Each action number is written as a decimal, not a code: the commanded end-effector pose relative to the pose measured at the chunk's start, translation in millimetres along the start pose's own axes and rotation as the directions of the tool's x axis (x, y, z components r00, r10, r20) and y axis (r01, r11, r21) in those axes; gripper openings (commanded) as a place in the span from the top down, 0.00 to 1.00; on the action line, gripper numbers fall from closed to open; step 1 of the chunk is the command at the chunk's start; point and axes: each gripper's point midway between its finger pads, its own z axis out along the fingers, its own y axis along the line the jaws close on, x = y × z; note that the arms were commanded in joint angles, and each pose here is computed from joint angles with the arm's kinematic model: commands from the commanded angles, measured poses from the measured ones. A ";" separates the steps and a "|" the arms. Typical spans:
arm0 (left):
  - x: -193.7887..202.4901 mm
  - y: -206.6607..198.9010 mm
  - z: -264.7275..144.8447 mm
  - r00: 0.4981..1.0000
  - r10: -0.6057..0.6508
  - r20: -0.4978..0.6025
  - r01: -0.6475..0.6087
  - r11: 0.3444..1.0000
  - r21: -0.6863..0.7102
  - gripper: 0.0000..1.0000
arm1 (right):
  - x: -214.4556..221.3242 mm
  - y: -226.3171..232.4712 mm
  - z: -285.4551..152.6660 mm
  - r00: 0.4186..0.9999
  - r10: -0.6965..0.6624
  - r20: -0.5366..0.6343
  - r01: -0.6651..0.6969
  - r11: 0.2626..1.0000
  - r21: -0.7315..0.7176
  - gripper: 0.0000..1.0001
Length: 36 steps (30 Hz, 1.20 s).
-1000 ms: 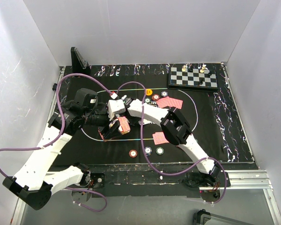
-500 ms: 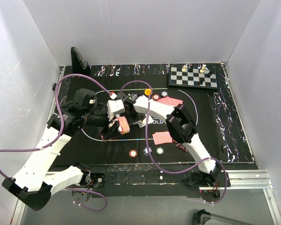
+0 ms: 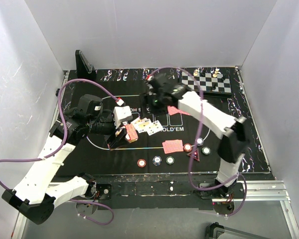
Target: Distribute texas hold em gaming equipment
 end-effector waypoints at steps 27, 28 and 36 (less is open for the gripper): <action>-12.1 6.3 1.0 0.999 0.028 0.036 -0.028 1.000 -0.010 0.79 | 31.6 120.5 -151.7 0.983 0.184 0.016 -0.093 0.568 -0.818 0.10; -12.1 6.8 1.8 0.999 0.030 0.035 -0.030 1.000 -0.010 0.79 | 33.4 121.8 -149.7 0.984 0.179 0.011 -0.094 0.570 -0.816 0.10; -13.3 7.2 0.1 0.999 0.032 0.036 -0.031 0.999 -0.016 0.79 | 42.6 127.2 -139.0 0.988 0.155 -0.009 -0.101 0.597 -0.796 0.09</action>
